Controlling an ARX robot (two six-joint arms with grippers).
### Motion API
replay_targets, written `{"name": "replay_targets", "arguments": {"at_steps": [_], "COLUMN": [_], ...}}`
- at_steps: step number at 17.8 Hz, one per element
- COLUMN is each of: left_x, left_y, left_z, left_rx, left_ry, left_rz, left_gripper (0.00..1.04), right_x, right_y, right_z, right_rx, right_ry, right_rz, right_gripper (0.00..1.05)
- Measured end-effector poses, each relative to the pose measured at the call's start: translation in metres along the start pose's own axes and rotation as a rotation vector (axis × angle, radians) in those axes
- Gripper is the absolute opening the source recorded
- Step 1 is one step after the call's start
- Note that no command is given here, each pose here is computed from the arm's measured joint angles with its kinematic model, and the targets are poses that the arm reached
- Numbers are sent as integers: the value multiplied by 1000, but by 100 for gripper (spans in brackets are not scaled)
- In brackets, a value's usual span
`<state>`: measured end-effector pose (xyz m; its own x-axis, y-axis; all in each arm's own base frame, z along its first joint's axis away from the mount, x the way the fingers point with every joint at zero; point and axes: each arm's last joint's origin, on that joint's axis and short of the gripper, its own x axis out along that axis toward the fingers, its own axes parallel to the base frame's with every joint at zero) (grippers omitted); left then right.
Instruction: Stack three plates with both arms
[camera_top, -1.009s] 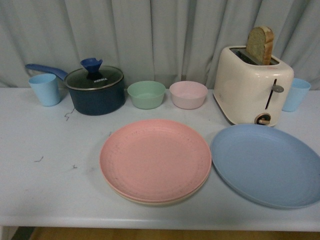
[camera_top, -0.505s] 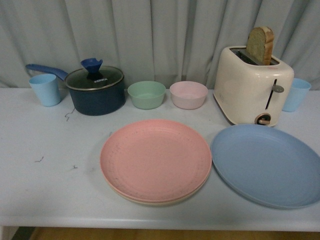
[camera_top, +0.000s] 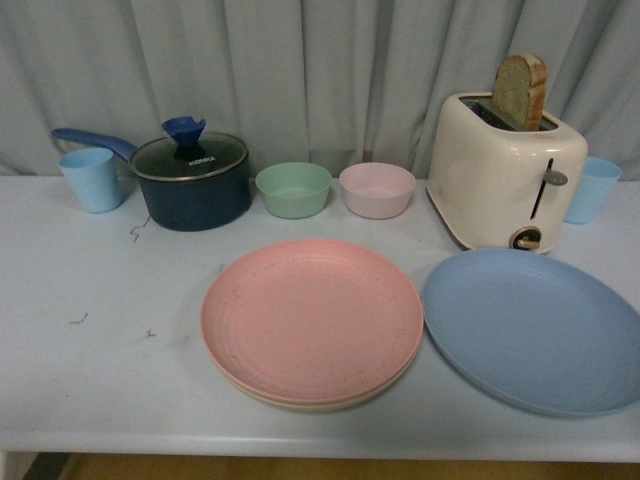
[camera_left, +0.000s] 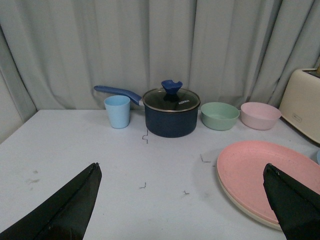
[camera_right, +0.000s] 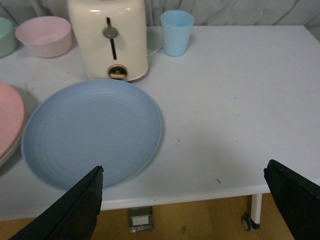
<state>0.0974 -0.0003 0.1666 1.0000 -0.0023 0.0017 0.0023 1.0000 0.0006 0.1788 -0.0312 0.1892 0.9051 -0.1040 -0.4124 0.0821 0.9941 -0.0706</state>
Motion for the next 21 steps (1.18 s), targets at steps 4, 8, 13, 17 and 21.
{"name": "replay_targets", "arguments": {"at_steps": [4, 8, 13, 17, 21], "left_x": [0, 0, 0, 0, 0], "left_y": [0, 0, 0, 0, 0], "left_z": [0, 0, 0, 0, 0], "left_rx": [0, 0, 0, 0, 0], "left_ry": [0, 0, 0, 0, 0], "left_rz": [0, 0, 0, 0, 0], "left_gripper": [98, 98, 98, 98, 98], "right_x": [76, 147, 201, 220, 235], "right_y": [-10, -12, -13, -4, 4], "right_z": [13, 7, -16, -29, -45], "right_rx": [19, 21, 39, 30, 36], "right_ry": [160, 262, 330, 349, 378], "right_rz": [34, 35, 30, 42, 32], "right_gripper": [98, 98, 98, 98, 91]}}
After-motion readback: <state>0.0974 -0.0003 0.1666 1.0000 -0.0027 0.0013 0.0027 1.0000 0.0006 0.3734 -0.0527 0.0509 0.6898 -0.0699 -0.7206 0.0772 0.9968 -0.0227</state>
